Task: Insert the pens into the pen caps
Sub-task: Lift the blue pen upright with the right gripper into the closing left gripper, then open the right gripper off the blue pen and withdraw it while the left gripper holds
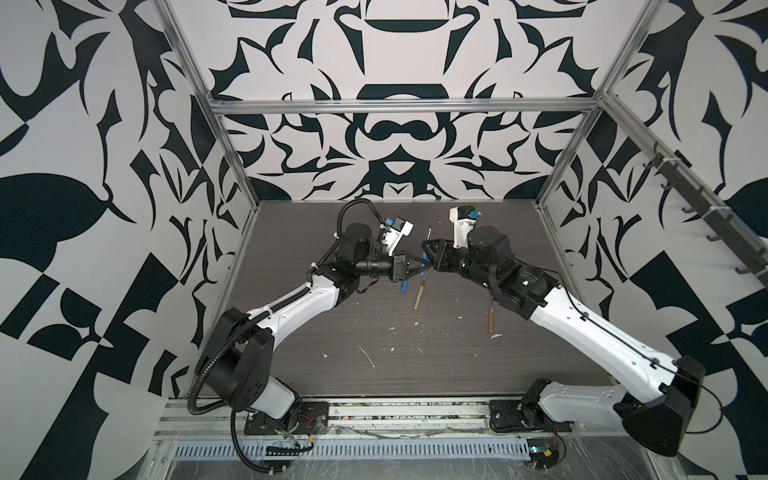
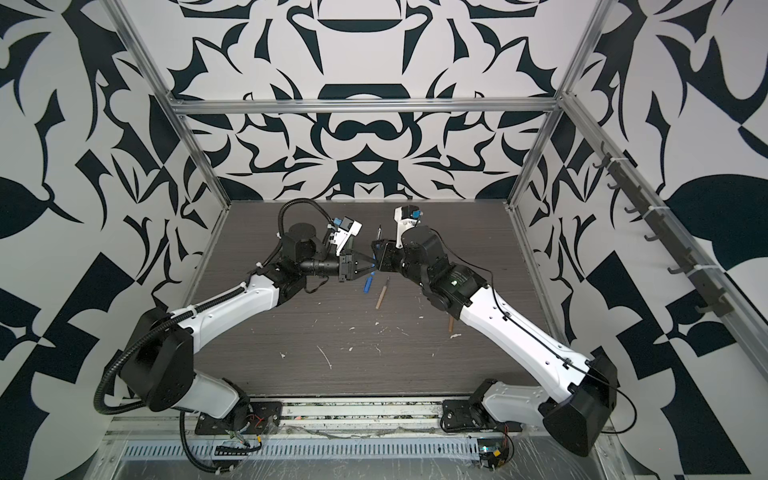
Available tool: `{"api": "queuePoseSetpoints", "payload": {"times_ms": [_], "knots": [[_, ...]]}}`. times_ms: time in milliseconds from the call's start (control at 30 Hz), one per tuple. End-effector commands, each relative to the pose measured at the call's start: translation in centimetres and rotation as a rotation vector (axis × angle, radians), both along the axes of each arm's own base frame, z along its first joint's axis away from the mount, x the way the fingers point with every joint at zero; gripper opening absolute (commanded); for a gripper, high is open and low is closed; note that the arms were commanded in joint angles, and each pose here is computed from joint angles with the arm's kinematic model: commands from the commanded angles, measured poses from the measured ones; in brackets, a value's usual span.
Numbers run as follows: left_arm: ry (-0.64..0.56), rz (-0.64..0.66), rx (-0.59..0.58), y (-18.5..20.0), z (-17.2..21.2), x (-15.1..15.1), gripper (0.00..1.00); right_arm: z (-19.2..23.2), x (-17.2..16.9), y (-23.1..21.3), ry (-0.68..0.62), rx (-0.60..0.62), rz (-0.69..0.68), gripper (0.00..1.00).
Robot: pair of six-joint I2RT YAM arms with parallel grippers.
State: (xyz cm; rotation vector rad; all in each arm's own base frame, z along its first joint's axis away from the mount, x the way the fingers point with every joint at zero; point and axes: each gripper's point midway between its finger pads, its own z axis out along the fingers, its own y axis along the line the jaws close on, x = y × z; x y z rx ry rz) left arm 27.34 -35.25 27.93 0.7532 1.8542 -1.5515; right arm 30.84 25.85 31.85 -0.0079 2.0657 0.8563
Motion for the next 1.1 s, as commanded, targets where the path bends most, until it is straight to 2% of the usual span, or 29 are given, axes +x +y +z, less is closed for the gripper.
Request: {"api": "queuePoseSetpoints", "payload": {"times_ms": [0,167,267,400,500,733,867,1067], "knots": [[-0.105,0.167,0.066,1.6,0.5,1.7,0.08,5.4,-1.3,-1.2,-0.092,0.073,-0.01,0.33],[-0.268,0.346,0.097,4.2,1.3,3.1,0.07,5.2,-1.9,-3.5,-0.071,0.049,-0.089,0.32],[-0.396,0.369,0.059,5.1,3.1,2.3,0.07,4.3,-2.0,-3.9,-0.056,0.041,-0.104,0.28],[-0.522,0.367,0.01,5.9,5.1,1.0,0.05,1.0,-0.9,-3.4,0.017,-0.049,-0.115,0.24],[-0.542,0.428,0.021,6.9,5.9,1.2,0.05,-2.5,0.6,-4.0,0.114,-0.174,-0.202,0.17],[-0.566,0.587,0.024,9.3,7.0,2.1,0.06,-9.8,3.2,-0.7,0.264,-0.317,-0.151,0.17],[-0.551,0.617,0.005,9.8,7.2,2.1,0.06,-14.1,4.4,1.8,0.361,-0.366,-0.093,0.17],[-0.546,0.601,-0.013,9.7,7.7,1.7,0.06,-18.7,6.9,4.1,0.469,-0.372,-0.055,0.21]]}}
